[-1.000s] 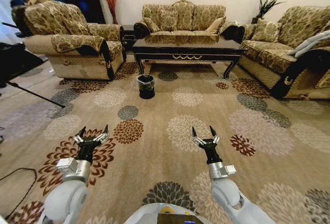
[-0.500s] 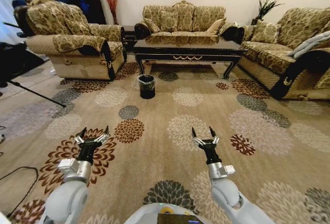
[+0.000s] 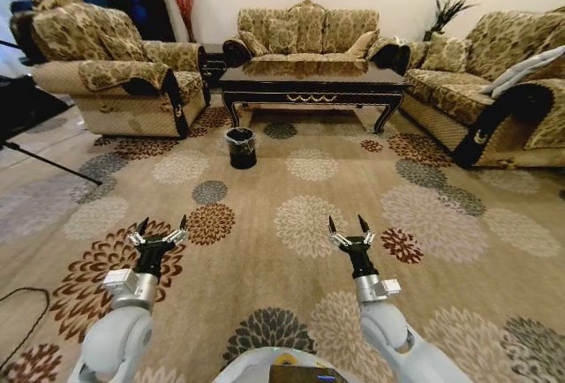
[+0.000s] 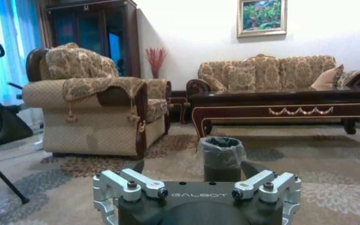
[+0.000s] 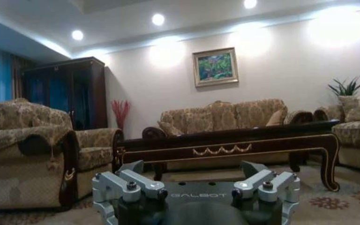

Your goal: Move to the front of the table and pick up the trash from the floor, then place it into the trash bin.

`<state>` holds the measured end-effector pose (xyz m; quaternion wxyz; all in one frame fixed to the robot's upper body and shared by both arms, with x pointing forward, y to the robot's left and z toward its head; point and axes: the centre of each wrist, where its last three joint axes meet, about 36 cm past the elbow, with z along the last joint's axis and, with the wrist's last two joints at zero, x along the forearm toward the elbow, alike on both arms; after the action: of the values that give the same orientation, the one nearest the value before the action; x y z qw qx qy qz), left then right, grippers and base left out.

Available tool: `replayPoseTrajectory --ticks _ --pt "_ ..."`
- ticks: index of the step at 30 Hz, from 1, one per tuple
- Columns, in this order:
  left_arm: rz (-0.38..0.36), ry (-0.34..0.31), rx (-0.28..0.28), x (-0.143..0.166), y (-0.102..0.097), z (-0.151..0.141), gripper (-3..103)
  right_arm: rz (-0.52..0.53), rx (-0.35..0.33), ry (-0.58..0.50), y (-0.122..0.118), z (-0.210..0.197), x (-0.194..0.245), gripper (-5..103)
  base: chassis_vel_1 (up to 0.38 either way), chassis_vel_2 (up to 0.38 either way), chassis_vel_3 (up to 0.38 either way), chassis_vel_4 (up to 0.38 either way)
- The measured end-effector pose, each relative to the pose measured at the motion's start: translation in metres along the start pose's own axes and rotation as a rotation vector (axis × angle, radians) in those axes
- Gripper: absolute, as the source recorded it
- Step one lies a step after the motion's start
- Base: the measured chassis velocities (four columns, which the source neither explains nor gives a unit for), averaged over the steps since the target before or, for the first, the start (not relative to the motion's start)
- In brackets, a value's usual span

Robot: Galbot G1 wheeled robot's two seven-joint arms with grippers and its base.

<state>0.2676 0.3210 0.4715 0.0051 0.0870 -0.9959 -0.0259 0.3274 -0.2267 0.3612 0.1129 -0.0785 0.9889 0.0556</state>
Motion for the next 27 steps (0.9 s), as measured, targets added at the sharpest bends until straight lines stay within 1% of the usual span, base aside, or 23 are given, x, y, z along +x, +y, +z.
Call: replayPoseTrajectory --ticks 9,14,19,25,27 --pt "0.001 0.000 0.001 -0.007 0.001 0.003 100 -0.002 0.001 0.006 0.001 0.005 -0.001 100 0.016 0.017 -0.002 -0.004" --pt "-0.002 0.002 0.002 -0.013 0.003 0.007 100 -0.003 0.004 0.006 0.001 0.009 -0.004 100 0.078 -0.008 -0.092 -0.024" --pt "-0.004 0.006 0.004 -0.019 0.005 0.010 100 -0.005 -0.012 0.001 0.004 0.011 -0.009 100 0.099 0.023 -0.086 -0.019" --pt "-0.005 0.016 0.012 -0.026 0.007 0.014 100 -0.005 -0.027 0.000 0.007 0.013 -0.017 100 0.000 0.000 0.000 0.000" --pt "0.009 0.019 0.022 -0.027 0.007 0.015 100 -0.003 -0.029 -0.001 0.006 0.013 -0.019 100 0.000 0.000 0.000 0.000"
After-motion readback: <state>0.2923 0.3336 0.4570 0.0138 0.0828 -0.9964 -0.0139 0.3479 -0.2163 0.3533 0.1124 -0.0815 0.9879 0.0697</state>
